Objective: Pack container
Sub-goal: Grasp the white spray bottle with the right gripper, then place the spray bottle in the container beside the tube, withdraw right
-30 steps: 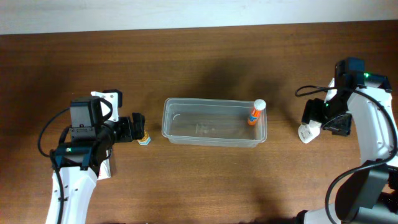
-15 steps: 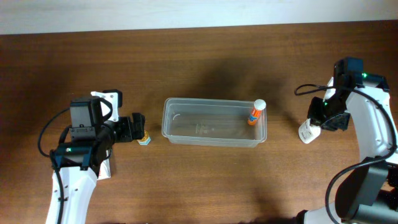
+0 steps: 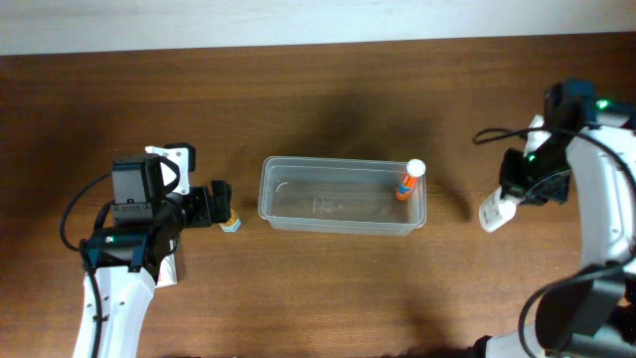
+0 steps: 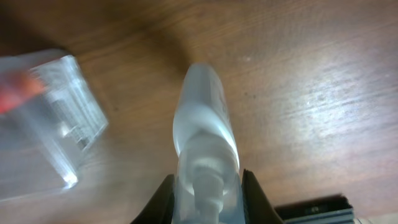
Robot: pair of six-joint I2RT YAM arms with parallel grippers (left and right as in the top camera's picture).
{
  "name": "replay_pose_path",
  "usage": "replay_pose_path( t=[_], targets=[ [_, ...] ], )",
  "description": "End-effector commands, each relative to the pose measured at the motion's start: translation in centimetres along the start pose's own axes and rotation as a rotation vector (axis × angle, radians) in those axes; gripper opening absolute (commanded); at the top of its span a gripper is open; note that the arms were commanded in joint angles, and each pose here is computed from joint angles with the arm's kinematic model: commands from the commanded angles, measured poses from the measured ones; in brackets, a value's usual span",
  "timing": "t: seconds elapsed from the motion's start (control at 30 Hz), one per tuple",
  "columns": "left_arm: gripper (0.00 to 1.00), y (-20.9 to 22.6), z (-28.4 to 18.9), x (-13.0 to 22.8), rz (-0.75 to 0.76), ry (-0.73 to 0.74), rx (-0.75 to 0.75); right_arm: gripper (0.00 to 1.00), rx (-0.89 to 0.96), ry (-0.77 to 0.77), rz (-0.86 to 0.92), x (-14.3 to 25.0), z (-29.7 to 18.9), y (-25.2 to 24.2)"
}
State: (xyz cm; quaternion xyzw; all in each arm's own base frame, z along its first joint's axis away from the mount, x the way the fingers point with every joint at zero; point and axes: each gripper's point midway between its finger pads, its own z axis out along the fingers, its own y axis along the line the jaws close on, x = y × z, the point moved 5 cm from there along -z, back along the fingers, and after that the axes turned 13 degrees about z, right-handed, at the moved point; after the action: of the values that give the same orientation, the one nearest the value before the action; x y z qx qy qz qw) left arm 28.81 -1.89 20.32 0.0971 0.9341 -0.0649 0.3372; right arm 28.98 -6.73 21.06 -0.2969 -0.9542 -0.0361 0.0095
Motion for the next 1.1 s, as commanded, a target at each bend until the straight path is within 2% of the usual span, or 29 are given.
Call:
replay_pose_path(
  t=[0.0, 0.13, 0.33, 0.53, 0.7, 1.07],
  targets=[
    [1.0, -0.2, -0.3, -0.8, 0.019, -0.019, 0.013, 0.07, -0.115, -0.154, -0.119, 1.7, -6.7, 1.8],
    [0.99, -0.2, -0.3, -0.7, 0.018, -0.018, 0.013, 0.07, -0.165, -0.247, -0.223, 5.0, -10.9, 3.6],
    [0.99, -0.2, -0.3, -0.7, 0.018, -0.018, 0.013, 0.07, -0.202, -0.252, -0.424, 10.1, -12.1, 6.7],
    [1.0, -0.2, -0.3, -0.7, 0.018, -0.018, 0.014, 0.07, -0.162, -0.185, -0.515, 11.7, -8.9, 9.7],
    [1.0, -0.2, -0.3, -0.7, 0.018, -0.018, 0.014, 0.07, -0.131, -0.13, -0.519, 11.3, -3.9, 11.0],
    [0.99, -0.2, -0.3, -0.7, 0.017, -0.015, 0.014, 0.08, -0.134, -0.165, -0.516, 9.6, 3.9, 11.8]
  ],
)
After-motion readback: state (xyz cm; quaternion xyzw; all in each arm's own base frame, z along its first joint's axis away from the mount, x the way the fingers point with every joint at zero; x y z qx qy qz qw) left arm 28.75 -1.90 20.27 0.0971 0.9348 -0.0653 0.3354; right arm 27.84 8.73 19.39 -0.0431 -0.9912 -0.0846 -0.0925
